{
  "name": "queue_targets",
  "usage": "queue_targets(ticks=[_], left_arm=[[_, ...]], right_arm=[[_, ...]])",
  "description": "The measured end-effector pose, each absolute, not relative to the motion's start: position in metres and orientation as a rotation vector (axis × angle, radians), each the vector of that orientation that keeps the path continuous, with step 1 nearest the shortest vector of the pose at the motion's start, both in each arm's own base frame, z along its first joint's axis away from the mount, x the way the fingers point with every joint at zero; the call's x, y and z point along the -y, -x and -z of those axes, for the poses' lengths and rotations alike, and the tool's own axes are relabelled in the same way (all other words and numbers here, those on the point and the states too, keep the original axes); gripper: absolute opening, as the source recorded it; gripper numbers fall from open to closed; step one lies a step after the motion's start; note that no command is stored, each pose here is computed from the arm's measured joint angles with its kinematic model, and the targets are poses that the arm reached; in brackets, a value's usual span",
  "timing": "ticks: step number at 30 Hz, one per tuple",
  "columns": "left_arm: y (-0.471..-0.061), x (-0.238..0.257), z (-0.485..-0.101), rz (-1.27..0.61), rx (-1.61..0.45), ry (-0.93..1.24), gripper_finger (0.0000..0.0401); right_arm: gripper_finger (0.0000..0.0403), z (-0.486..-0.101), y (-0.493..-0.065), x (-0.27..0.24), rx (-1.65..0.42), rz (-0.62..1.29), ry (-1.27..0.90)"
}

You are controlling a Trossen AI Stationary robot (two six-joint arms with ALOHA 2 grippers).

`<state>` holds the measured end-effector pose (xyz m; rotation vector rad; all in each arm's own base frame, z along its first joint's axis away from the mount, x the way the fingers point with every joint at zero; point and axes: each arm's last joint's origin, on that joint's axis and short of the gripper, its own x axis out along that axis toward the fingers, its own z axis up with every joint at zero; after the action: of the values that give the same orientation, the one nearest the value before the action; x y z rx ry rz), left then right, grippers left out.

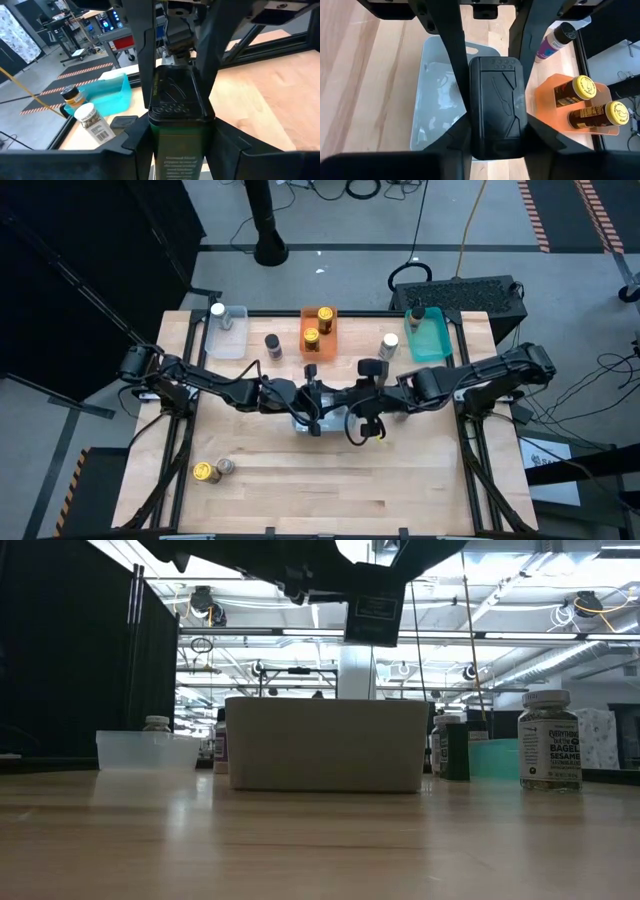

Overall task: Sort spices by type
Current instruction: Put the left black seasoning can into the green bin

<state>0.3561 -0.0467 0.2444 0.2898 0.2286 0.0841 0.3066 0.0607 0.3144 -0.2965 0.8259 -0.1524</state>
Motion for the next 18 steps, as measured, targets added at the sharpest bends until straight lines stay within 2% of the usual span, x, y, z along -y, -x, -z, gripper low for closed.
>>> queue_targets(ticks=[11, 15, 18], left_arm=[[-0.356, 0.045, -0.243, -0.118, -0.242, -0.294, 0.0156], [-0.354, 0.039, -0.250, -0.229, -0.238, -0.297, 0.0157], [-0.346, 0.036, -0.256, -0.333, -0.254, -0.319, 0.0156]], right_arm=[[0.0105, -0.313, -0.301, -0.047, -0.889, 0.206, 0.192], [0.0105, -0.320, -0.293, -0.027, -0.897, 0.299, 0.064], [0.0105, -0.325, -0.266, -0.002, -1.007, 0.440, 0.033]])
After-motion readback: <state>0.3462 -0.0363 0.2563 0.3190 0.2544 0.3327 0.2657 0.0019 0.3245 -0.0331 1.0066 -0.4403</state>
